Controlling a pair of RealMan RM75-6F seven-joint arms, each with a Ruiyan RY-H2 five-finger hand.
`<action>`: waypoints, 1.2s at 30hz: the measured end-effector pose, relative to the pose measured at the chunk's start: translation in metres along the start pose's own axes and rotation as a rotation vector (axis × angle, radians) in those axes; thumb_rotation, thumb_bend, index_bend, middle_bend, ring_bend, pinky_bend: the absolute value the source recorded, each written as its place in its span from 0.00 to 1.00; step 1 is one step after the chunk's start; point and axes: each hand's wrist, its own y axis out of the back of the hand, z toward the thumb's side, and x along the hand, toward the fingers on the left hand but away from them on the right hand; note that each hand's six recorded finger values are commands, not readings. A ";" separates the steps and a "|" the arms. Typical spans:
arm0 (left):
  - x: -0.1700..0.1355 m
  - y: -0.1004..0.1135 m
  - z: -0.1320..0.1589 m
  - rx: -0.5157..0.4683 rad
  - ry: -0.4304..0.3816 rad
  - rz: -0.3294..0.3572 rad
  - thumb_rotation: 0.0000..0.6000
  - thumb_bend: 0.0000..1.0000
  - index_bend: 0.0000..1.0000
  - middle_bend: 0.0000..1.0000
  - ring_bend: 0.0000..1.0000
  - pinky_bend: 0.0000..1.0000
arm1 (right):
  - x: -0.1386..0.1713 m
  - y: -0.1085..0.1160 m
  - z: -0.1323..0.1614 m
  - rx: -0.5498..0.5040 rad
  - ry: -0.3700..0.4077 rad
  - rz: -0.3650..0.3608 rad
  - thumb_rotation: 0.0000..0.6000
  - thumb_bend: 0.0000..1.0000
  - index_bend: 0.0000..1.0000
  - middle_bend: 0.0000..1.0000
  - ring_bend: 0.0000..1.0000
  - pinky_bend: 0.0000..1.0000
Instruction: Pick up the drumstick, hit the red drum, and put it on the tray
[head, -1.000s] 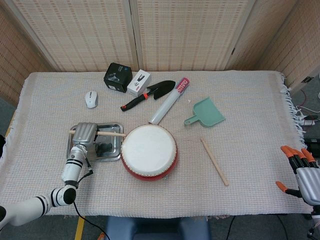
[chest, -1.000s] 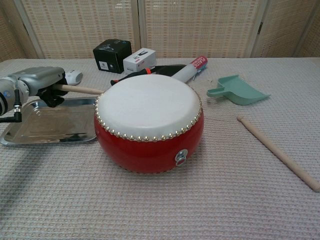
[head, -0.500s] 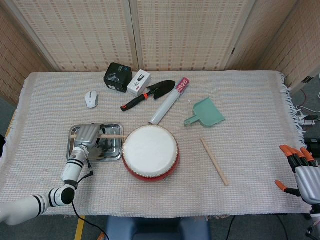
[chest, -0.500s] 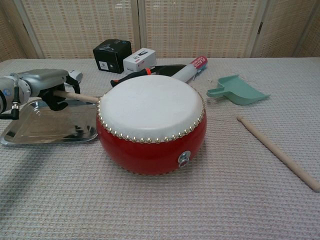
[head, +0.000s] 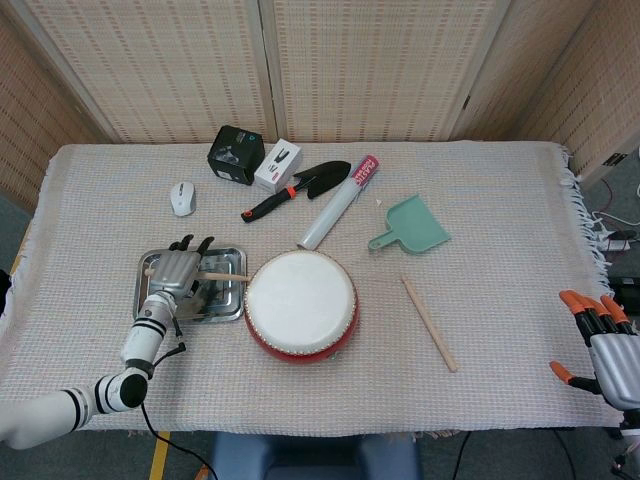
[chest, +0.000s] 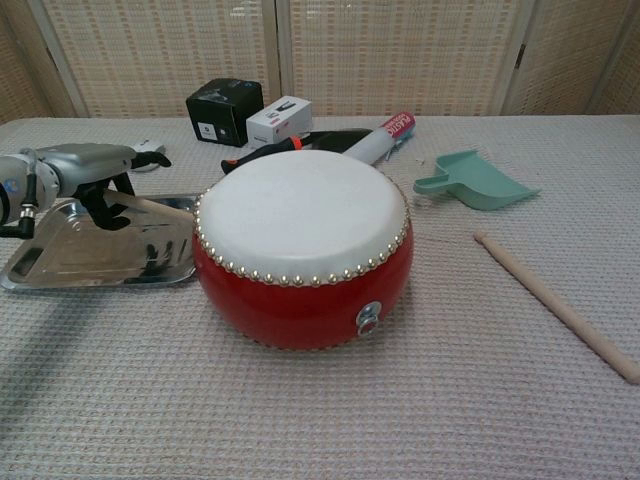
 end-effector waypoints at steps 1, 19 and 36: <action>0.000 0.000 -0.001 0.003 0.005 -0.004 1.00 0.35 0.00 0.00 0.00 0.09 | 0.000 0.000 0.000 0.000 0.000 0.000 1.00 0.18 0.07 0.07 0.00 0.00; -0.007 0.007 -0.014 -0.073 0.023 -0.009 1.00 0.19 0.00 0.00 0.00 0.01 | 0.002 0.001 0.002 -0.002 0.005 -0.004 1.00 0.18 0.07 0.07 0.00 0.00; -0.063 0.058 -0.068 -0.342 0.064 0.288 1.00 0.27 0.09 0.07 0.00 0.04 | -0.004 0.009 -0.001 -0.019 0.007 -0.007 1.00 0.18 0.07 0.07 0.00 0.00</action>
